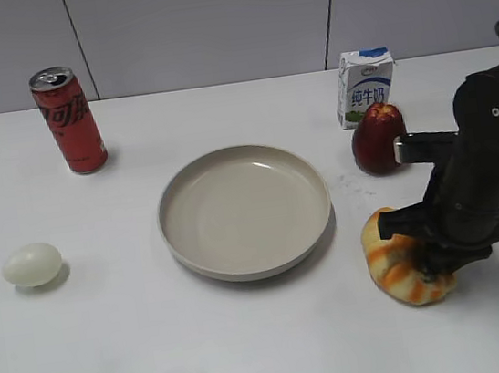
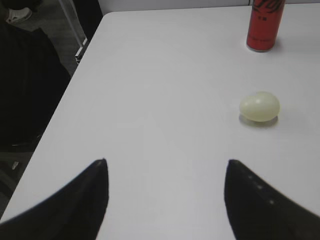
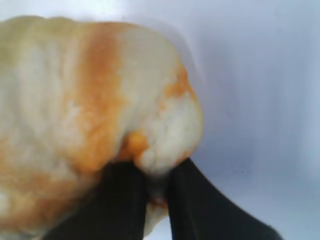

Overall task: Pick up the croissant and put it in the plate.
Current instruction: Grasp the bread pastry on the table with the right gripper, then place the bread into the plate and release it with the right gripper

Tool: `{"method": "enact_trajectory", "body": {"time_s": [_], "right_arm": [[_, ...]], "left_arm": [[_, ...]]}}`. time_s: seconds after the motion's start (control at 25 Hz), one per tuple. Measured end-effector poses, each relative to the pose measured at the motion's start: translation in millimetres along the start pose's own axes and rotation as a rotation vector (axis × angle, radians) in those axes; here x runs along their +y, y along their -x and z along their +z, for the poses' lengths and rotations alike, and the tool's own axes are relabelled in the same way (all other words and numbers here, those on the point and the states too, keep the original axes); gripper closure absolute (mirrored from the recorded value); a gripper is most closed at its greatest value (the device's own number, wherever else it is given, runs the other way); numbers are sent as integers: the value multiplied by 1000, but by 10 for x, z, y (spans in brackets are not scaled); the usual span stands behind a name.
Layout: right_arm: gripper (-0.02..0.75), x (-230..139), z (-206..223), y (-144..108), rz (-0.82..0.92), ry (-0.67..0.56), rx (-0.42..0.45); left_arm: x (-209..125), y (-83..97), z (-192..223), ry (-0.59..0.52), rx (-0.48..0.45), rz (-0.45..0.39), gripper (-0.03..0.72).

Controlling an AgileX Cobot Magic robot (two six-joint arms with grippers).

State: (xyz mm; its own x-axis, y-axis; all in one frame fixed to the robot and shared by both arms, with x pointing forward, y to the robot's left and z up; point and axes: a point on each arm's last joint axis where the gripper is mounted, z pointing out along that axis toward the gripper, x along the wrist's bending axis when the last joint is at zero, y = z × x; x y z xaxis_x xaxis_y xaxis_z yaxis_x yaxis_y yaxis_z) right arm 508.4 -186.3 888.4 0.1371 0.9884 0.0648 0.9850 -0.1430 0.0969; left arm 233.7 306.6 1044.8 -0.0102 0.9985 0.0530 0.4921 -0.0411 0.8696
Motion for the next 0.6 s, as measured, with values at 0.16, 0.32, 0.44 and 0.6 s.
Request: {"method": "enact_trajectory", "body": {"time_s": [0.16,0.32,0.44,0.6], "right_arm": [[672,29,-381,-10,-109,67,27],[672,188,-755,-113,-222,117,52],[672,350,-994,-258,-282,149,103],[672,564,-1198,-580,-366,192,173]], "left_arm": [[0,0,0,0,0,0,139],[0,0,0,0,0,0,139],[0,0,0,0,0,0,139],[0,0,0,0,0,0,139]]}}
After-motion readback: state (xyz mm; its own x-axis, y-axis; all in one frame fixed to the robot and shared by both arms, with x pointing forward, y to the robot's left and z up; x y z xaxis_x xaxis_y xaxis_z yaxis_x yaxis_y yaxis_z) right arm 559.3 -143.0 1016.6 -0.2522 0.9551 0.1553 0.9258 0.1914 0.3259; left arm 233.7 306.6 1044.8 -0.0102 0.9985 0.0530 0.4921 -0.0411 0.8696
